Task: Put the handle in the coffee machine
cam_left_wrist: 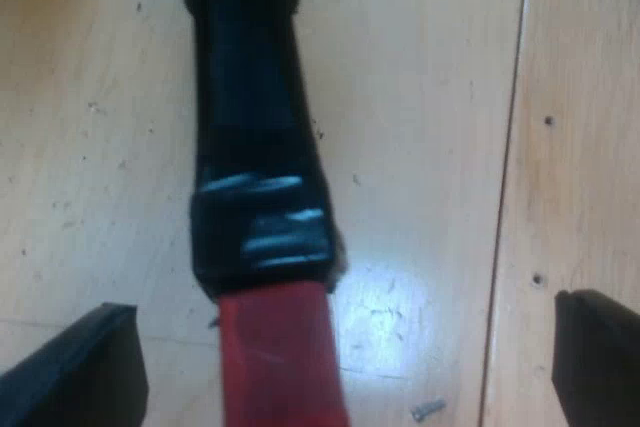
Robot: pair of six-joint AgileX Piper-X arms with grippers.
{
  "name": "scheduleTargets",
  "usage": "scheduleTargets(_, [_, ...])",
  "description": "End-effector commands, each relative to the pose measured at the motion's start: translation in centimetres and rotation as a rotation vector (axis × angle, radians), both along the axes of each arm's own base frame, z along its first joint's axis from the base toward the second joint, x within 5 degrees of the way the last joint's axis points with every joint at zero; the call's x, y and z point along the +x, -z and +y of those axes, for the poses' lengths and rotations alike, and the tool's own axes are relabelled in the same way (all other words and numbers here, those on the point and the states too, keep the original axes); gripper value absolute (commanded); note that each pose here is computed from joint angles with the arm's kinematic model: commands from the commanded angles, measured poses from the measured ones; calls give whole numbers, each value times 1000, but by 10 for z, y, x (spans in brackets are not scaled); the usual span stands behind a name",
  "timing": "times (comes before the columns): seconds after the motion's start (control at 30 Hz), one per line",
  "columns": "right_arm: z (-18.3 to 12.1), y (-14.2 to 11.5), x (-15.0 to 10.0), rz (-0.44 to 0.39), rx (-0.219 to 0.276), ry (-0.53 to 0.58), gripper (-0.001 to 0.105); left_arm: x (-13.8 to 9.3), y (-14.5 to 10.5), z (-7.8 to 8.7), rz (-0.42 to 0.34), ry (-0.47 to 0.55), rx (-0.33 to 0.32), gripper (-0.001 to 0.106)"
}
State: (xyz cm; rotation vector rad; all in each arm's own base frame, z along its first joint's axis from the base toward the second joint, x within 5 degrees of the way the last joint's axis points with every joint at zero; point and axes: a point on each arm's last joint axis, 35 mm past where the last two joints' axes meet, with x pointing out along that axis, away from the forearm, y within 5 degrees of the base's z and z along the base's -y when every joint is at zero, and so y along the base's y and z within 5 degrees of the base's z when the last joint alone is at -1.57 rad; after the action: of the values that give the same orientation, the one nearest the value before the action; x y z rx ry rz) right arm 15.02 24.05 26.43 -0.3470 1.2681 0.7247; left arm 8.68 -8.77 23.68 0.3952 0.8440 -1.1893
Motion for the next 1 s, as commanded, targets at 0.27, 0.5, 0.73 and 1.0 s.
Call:
scheduleTargets(0.27, [-2, -9, 0, -8, 20, 3, 0, 15, 14, -13, 13, 61, 39, 78])
scheduleTargets(0.5, [-2, -9, 0, -8, 20, 3, 0, 17, 13, -15, -8, 58, 33, 78])
scheduleTargets(0.73, [-2, -9, 0, -8, 20, 3, 0, 17, 14, -14, -17, 63, 48, 76])
scheduleTargets(1.0, [-2, -9, 0, -8, 20, 3, 0, 18, 14, -14, -45, 71, 68, 41])
